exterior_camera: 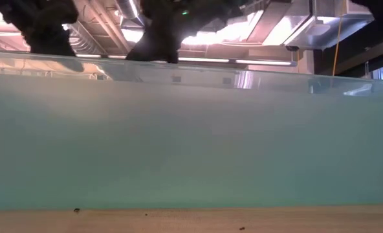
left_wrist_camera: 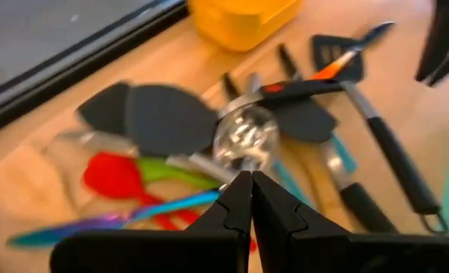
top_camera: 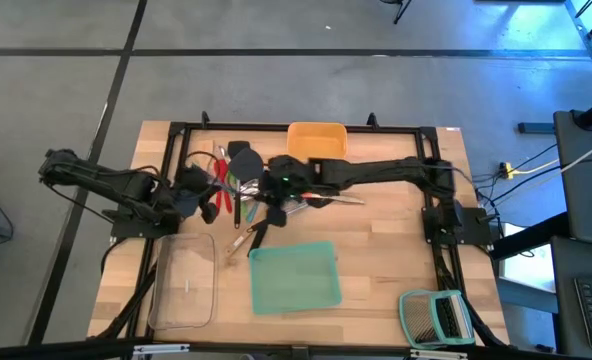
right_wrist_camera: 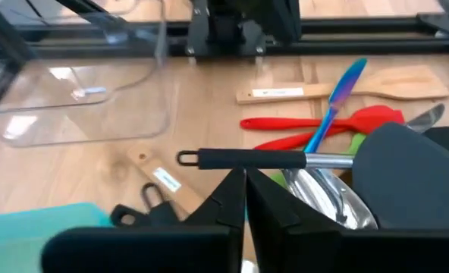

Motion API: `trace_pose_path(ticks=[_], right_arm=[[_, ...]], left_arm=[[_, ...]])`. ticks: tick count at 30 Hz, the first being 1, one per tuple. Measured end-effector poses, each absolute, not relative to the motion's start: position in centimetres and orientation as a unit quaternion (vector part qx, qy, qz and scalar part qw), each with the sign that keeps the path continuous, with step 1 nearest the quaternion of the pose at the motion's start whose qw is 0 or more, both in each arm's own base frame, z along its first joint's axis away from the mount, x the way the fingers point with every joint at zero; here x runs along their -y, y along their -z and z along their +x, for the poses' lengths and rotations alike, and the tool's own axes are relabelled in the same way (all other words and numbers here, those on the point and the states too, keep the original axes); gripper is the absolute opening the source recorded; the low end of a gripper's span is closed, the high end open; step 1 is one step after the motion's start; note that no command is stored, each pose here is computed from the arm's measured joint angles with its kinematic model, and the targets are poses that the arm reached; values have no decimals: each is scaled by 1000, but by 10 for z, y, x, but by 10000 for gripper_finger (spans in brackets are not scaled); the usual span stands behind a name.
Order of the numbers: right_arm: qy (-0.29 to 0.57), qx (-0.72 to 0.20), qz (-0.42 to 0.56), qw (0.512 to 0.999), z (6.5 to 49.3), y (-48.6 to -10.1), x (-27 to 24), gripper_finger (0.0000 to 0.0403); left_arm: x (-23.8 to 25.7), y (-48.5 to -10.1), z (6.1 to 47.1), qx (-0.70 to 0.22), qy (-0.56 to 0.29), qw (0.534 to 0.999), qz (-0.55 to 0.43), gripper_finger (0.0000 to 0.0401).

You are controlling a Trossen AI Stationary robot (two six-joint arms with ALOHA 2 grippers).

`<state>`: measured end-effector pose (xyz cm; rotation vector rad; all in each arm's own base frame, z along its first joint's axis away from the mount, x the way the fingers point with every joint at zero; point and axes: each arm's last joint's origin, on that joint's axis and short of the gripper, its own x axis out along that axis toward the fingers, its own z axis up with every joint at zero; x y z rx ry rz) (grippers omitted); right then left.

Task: Pick & Place Kitchen Items
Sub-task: Put the violet table knife into the green bin

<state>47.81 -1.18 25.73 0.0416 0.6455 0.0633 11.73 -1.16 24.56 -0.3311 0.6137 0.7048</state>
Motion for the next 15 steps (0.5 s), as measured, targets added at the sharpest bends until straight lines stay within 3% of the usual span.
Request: trace_pose_path(ticks=[10, 15], right_arm=[[-9, -293, 0, 956, 510, -249, 11, 190], [-11, -258, -19, 966, 517, -248, 8, 237]], left_arm=[[7, -228, 97, -334, -365, 851, -176, 4], [4, -230, 89, -319, -380, 848, -187, 4]])
